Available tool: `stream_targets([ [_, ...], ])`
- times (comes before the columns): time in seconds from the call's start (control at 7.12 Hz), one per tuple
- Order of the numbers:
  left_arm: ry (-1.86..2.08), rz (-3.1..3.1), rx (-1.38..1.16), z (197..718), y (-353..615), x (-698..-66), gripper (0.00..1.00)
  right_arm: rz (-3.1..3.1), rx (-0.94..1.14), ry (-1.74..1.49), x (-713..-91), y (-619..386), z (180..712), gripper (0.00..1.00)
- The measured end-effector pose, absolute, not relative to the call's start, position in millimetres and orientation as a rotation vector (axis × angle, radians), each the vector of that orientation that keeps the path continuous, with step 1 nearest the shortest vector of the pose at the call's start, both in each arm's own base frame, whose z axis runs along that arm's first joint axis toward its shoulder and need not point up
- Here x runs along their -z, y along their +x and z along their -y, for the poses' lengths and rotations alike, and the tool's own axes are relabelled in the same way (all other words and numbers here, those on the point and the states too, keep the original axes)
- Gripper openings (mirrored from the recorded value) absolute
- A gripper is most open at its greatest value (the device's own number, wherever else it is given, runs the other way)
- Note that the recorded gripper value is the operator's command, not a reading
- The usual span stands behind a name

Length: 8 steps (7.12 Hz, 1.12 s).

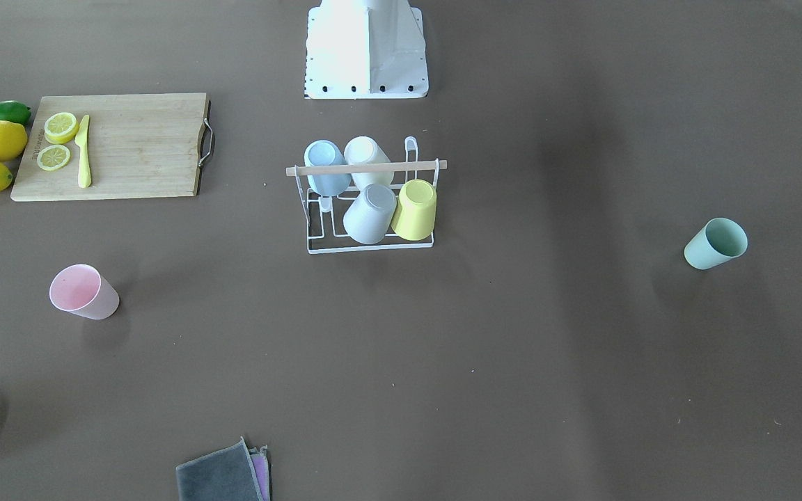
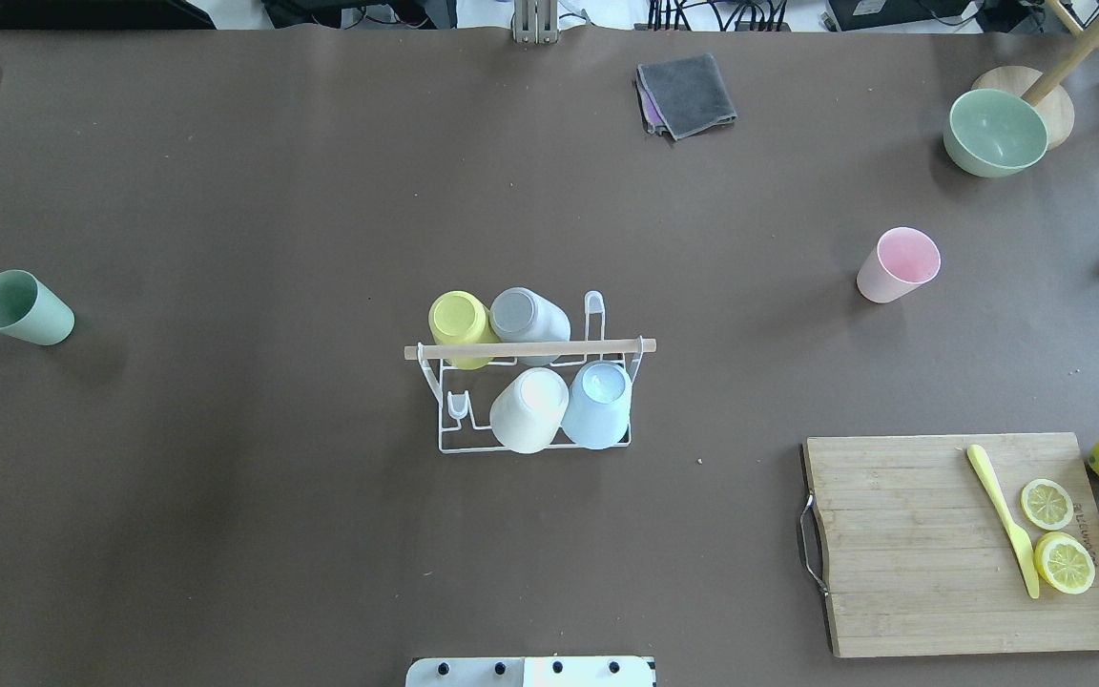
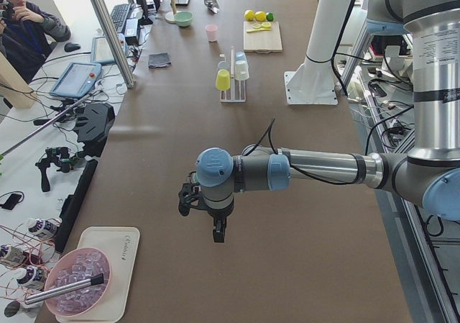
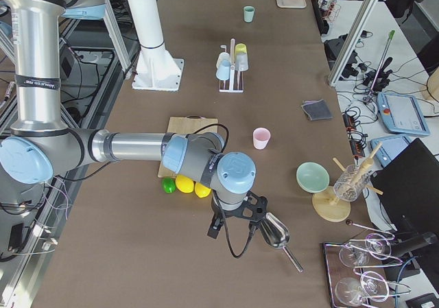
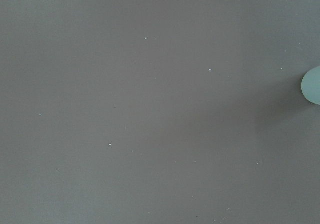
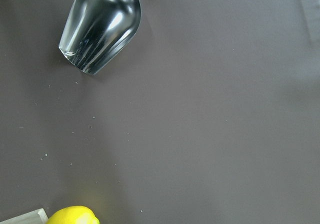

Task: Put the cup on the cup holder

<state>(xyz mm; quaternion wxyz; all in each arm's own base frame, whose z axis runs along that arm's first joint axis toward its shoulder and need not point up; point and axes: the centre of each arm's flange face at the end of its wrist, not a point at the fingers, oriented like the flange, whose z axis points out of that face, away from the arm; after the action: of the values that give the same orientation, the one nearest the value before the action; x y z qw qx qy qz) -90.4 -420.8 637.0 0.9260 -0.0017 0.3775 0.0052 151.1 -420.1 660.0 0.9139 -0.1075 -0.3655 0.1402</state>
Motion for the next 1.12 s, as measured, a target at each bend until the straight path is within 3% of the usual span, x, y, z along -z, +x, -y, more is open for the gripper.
stream_targets([
  [0.7, -0.108, -0.862, 0.228, 435.9, -92.8, -634.0, 0.98, 0.751, -0.286, -0.223, -660.2, 150.1, 421.1, 1.00],
  [1.12, -0.234, -0.933, 0.354, 487.8, -98.4, -640.1, 0.98, 0.750, -0.285, -0.222, -659.8, 149.8, 421.3, 1.00],
])
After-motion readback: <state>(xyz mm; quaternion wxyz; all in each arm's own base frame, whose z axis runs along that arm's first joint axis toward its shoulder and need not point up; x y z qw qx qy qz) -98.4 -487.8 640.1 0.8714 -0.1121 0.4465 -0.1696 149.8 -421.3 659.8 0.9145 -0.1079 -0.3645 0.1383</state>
